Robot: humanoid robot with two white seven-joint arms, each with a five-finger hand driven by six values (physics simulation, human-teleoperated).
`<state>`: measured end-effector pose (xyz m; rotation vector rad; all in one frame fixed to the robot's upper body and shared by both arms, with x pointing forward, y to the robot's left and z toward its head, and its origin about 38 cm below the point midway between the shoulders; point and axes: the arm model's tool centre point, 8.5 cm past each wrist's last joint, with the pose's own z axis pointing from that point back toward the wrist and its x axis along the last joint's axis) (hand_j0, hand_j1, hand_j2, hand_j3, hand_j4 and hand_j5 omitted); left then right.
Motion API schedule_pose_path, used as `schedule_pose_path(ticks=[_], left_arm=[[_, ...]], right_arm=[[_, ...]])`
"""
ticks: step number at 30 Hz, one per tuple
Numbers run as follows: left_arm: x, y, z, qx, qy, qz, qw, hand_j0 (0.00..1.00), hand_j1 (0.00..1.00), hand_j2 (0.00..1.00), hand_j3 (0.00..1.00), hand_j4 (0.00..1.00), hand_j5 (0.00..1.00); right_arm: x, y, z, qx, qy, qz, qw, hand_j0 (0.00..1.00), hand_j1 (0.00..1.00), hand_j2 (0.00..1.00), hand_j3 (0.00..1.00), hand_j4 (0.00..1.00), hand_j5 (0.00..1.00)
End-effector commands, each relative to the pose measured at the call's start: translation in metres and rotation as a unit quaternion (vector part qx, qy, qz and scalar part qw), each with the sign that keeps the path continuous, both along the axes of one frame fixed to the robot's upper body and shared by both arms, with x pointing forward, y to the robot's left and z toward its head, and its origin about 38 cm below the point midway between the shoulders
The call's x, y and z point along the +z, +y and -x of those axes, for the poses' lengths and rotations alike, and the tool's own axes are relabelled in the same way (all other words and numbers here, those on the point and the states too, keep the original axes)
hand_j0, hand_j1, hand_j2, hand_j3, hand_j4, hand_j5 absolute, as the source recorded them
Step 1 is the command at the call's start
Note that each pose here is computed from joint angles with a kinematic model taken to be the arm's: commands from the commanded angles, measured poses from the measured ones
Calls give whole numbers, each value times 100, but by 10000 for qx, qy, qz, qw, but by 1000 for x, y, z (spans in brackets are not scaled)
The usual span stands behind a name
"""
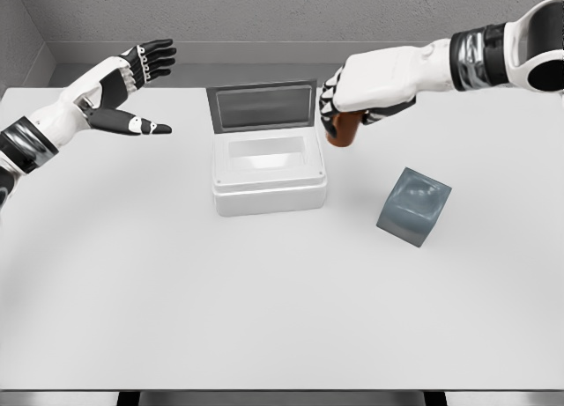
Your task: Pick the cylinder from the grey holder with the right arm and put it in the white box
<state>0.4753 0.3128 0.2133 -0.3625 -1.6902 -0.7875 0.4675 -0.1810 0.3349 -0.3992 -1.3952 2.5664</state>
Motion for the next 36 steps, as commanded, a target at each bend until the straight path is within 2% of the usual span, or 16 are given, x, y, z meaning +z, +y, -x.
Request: schedule_pose_path(ticks=[1, 5, 9, 14, 20, 27, 36], left_arm=[[1, 1, 0, 4, 2, 27, 10000, 100, 100, 100, 100, 100, 100], [1, 0, 0, -6, 2, 25, 10000, 100, 100, 100, 100, 100, 100], [0, -1, 0, -9, 8, 37, 10000, 100, 100, 100, 100, 100, 100], [0, -1, 0, -8, 3, 47, 10000, 100, 100, 100, 100, 100, 100], [2, -1, -1, -10, -12, 47, 10000, 100, 100, 100, 100, 100, 100], [1, -2, -1, -14, -12, 53, 10000, 100, 100, 100, 100, 100, 100], [0, -1, -1, 0, 14, 53, 10000, 100, 100, 100, 100, 100, 100]], right_arm=[[0, 7, 0, 53, 25, -43, 10000, 49, 49, 49, 49, 49, 49], [1, 14, -7, 42, 26, -65, 10000, 49, 49, 49, 49, 49, 49], [4, 27, -6, 172, -12, -34, 9998, 49, 49, 49, 49, 49, 49], [1, 35, -5, 252, 17, -17, 9997, 49, 49, 49, 49, 49, 49], [-6, 41, -14, 179, 61, 42, 9998, 49, 49, 49, 49, 49, 49], [-4, 61, -13, 351, 35, 14, 9994, 49, 49, 49, 49, 49, 49], [-4, 59, -24, 175, 31, 39, 9998, 50, 50, 50, 50, 50, 50]])
